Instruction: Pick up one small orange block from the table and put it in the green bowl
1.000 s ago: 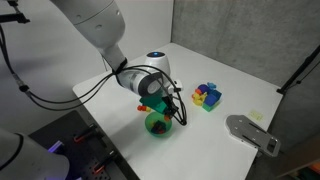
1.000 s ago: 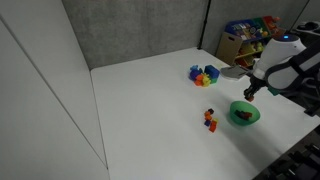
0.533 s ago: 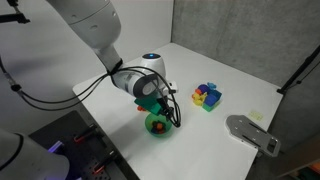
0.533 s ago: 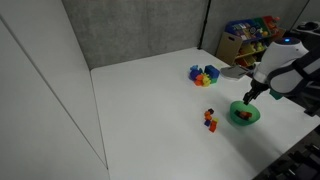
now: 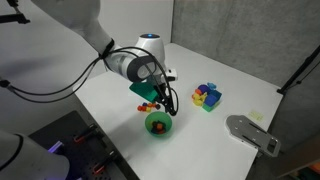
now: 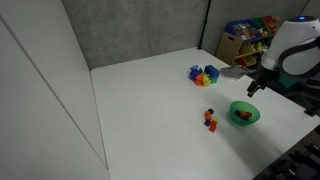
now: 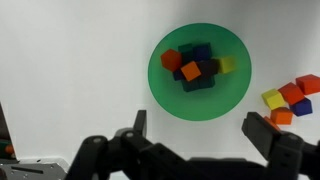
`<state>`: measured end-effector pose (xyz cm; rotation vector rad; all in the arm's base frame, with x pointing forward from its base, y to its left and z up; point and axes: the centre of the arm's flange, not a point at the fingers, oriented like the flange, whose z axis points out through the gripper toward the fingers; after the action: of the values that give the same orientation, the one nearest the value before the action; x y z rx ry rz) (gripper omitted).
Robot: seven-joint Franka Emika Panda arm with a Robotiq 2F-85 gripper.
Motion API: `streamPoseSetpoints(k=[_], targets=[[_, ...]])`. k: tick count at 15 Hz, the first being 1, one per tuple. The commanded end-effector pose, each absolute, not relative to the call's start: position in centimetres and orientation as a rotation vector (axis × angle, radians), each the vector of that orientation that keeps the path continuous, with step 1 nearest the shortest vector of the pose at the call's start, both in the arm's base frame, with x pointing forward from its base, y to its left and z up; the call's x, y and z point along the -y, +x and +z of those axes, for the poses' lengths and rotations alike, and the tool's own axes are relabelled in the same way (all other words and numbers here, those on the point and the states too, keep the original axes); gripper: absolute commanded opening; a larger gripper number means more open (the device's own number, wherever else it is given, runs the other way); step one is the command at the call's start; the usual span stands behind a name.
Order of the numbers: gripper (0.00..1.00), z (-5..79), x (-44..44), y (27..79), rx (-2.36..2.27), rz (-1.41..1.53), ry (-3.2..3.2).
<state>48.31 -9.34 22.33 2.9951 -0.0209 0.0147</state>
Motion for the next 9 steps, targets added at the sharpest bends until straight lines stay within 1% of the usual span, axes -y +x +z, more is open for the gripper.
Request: streamPoseSetpoints(k=[1, 9], targets=[[1.00, 27.7, 8.1, 46.7, 0.098, -0.002, 3.049], [1.00, 37.3, 6.2, 44.3, 0.174, -0.008, 3.116]])
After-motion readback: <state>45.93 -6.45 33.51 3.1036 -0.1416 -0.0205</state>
